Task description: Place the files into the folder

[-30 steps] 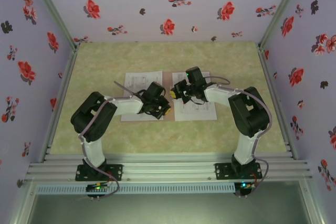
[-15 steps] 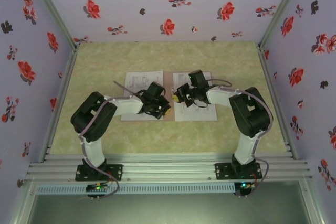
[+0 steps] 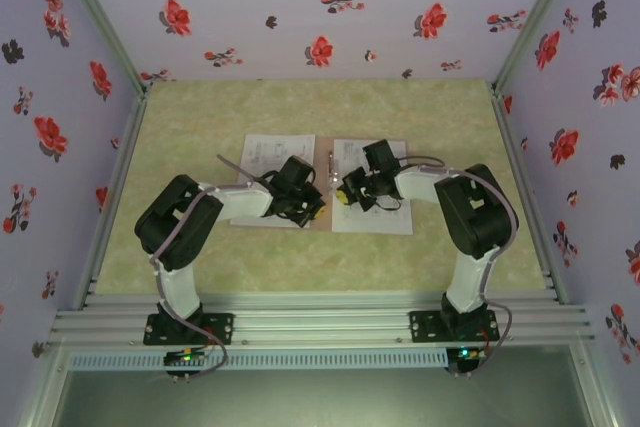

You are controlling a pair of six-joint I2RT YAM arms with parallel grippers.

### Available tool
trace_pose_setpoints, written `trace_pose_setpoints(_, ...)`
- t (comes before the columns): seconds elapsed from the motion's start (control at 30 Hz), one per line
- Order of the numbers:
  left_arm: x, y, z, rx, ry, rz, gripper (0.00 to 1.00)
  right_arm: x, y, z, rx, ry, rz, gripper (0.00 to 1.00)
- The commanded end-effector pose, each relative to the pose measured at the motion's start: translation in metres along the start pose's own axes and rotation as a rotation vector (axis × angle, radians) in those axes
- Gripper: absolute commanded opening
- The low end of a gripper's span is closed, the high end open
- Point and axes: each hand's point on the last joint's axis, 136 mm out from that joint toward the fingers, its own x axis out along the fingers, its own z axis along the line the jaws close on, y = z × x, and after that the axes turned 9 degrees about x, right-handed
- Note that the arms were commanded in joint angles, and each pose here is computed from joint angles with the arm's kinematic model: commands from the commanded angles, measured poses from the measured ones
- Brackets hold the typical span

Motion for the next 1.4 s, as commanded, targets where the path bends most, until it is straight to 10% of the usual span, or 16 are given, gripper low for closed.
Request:
trace_pose_setpoints(0.0,0.009,0.002,0.028,-0.027,-0.089,-0.004,0.00,0.004,-0.009,-0.026,0.007,0.082,-0.027,0.00)
trace_pose_setpoints(0.53,0.012,0.002,0.026,-0.019,-0.085,-0.001,0.00,-0.039,0.028,0.078,-0.012,-0.163,-0.004,0.10)
trace_pose_setpoints(0.9,0.012,0.003,0.023,-0.015,-0.078,0.003,0.00,-0.043,-0.020,0.096,-0.081,-0.103,-0.105,0.21)
trace_pose_setpoints(1.37,0.015,0.003,0.018,-0.004,-0.074,0.016,0.00,-0.034,-0.033,0.025,0.022,-0.176,-0.107,0.71)
